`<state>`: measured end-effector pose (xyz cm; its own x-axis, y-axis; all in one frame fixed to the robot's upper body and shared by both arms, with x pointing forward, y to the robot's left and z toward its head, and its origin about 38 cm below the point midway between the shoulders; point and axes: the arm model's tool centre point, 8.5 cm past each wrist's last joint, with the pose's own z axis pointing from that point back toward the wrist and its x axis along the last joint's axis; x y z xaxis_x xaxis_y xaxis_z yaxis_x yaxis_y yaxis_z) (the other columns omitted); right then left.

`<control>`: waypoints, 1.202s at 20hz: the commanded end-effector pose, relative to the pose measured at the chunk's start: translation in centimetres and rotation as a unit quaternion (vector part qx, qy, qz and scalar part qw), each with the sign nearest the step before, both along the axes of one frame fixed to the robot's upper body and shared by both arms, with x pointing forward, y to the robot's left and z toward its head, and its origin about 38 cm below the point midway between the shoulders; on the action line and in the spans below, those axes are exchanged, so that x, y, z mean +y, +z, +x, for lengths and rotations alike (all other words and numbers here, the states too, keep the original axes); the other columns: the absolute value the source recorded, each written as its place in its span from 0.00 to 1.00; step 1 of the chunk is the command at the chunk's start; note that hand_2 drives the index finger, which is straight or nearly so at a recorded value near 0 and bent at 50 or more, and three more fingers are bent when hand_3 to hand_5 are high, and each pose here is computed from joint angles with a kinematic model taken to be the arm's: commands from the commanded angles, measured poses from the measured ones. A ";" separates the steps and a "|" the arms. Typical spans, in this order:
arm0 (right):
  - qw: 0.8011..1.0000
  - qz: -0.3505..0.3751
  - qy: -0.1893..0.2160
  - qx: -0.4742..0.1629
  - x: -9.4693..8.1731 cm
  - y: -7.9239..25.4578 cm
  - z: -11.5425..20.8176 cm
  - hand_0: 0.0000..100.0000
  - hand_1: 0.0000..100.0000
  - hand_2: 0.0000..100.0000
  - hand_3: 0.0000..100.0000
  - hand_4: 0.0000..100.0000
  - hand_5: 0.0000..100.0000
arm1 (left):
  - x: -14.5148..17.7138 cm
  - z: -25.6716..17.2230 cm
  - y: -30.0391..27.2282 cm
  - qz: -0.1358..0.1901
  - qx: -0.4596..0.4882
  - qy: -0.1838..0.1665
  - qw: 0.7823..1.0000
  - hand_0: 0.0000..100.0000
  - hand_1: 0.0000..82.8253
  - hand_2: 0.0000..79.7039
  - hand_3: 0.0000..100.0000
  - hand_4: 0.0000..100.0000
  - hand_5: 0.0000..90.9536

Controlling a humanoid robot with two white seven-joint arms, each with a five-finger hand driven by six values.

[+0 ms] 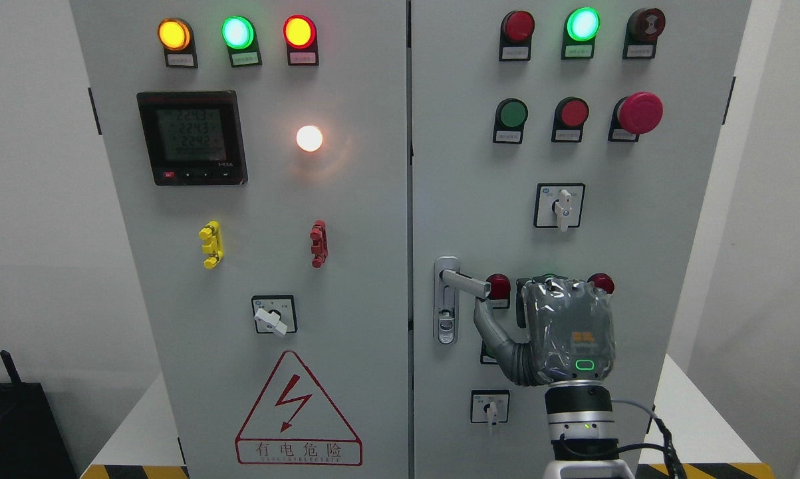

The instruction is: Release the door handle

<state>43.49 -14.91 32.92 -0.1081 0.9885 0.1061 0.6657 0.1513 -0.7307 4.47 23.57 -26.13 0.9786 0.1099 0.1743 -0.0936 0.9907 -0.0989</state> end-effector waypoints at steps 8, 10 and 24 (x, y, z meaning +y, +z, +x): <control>0.998 -0.023 0.045 -0.031 0.4 -1.7 -3.9 0.43 0.13 0.88 1.00 0.94 0.95 | 0.0 -0.6 0.0 0.000 0.009 0.006 1.000 0.12 0.47 0.00 0.00 0.00 0.00; 0.997 -0.028 0.056 -0.045 0.3 -2.4 -5.0 0.43 0.13 0.83 1.00 0.93 0.93 | 0.1 -0.5 0.0 0.000 0.008 0.006 1.000 0.12 0.47 0.00 0.00 0.00 0.00; 0.990 0.008 0.131 -0.053 -5.2 -5.1 -10.3 0.47 0.05 0.26 0.30 0.16 0.03 | 0.0 -0.6 0.0 0.000 0.009 0.006 1.000 0.12 0.47 0.00 0.00 0.00 0.00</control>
